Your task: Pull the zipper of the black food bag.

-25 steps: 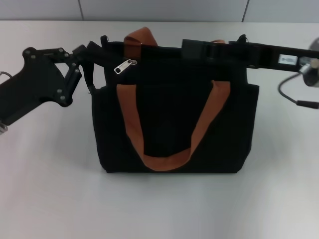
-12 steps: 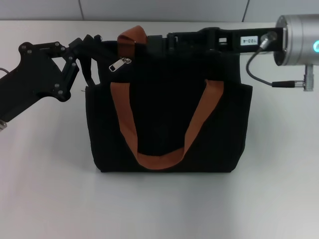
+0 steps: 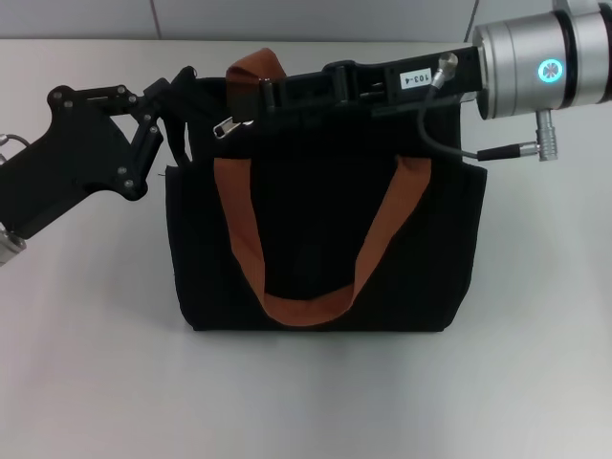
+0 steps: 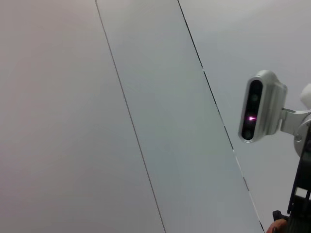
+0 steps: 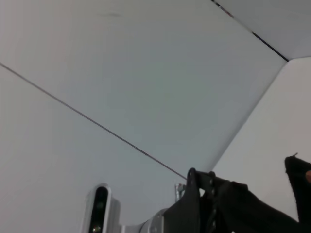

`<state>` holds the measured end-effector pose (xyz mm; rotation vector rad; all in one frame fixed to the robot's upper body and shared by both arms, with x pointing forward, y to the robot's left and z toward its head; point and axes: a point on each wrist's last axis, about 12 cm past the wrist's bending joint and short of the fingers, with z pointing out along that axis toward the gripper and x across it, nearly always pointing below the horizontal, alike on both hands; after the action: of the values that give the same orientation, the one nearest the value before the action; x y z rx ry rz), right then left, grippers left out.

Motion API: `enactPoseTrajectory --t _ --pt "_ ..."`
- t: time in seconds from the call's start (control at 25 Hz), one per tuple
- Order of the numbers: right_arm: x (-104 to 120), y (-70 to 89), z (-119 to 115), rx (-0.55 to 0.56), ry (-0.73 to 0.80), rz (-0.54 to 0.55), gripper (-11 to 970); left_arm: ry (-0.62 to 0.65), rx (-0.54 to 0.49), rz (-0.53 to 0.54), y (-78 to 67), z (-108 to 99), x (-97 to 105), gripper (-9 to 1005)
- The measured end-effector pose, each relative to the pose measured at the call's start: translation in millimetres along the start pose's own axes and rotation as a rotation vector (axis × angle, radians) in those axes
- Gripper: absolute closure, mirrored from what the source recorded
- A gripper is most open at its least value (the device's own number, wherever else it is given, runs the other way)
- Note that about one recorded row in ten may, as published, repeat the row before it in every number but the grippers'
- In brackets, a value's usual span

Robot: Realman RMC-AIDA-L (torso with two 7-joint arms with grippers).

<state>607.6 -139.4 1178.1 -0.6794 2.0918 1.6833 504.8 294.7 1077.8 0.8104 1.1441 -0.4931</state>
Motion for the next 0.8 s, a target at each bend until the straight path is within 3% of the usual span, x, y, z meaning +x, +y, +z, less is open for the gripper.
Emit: enactPoseTrajectory --t 0.8 --pt "-3.6 -0.6 16.5 0.062 0.029 -0.003 202 -0.058 0.035 -0.006 -2.4 8.2 -5.2 979"
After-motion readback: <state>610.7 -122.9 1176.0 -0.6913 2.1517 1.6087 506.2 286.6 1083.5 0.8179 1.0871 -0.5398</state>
